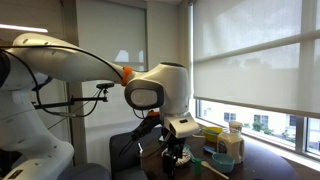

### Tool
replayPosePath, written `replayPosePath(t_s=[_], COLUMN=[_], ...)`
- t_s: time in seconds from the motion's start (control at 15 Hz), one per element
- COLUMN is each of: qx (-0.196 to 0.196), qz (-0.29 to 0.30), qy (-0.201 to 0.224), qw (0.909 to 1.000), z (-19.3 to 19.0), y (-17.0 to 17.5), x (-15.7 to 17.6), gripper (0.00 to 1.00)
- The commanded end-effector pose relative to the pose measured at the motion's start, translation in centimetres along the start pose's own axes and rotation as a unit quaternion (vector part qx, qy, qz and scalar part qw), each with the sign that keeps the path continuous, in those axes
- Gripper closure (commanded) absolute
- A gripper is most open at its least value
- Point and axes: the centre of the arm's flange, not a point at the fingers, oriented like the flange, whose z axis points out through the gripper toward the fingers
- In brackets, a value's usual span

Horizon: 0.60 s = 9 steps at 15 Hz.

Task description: Put the dark blue lid on top of the glass container

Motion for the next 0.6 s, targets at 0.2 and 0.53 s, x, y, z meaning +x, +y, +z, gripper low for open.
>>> replayPosePath(t_s=[0.2,0.53], qx=[-0.015,-0.034], qz=[0.132,0.158], qy=[0.13,0.175], qw=[0.9826,0.9713], z=[-0.7,0.1], y=[-0.1,-0.5], x=[13.2,14.5], gripper=[0.0,0.0])
